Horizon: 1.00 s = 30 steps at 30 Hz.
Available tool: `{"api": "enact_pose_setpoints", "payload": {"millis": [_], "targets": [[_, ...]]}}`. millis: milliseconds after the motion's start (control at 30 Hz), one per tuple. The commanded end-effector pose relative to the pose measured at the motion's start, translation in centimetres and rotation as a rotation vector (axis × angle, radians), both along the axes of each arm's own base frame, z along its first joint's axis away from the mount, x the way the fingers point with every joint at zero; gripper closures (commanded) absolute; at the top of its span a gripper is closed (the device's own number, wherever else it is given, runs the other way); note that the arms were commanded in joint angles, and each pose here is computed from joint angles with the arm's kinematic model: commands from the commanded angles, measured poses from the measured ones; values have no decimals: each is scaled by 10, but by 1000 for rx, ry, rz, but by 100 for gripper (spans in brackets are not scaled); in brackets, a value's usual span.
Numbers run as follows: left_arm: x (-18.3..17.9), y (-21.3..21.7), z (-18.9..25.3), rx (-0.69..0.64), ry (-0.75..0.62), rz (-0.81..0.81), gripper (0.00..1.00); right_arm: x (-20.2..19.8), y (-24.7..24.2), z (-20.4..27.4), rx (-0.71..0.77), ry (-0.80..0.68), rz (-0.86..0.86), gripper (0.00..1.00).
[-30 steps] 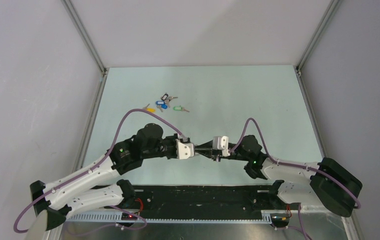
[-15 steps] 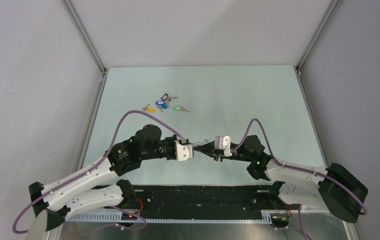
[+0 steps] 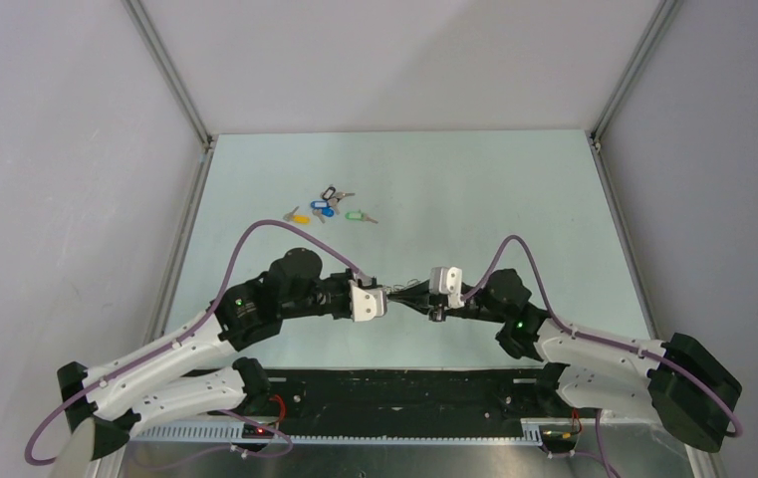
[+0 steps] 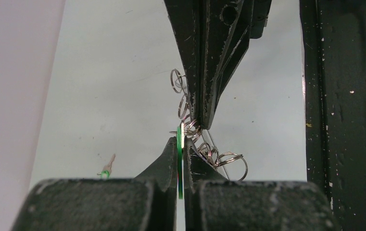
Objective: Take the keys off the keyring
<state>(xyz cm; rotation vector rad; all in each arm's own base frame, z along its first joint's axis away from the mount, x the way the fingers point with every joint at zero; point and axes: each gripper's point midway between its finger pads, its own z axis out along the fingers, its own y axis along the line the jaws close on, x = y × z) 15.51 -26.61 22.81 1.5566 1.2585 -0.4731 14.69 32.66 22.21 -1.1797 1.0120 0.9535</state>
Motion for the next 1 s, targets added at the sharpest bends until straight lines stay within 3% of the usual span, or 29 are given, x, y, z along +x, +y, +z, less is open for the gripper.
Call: {"api": "enact_pose_setpoints", "payload": {"millis": [0, 433, 967], "targets": [[9, 0, 16, -35, -69, 29, 100, -6, 6, 14, 8, 83, 26, 100], [12, 2, 18, -38, -83, 46, 100, -1, 13, 7, -45, 457, -10, 100], [10, 0, 20, -55, -87, 27, 100, 2, 19, 16, -11, 792, -50, 100]]}}
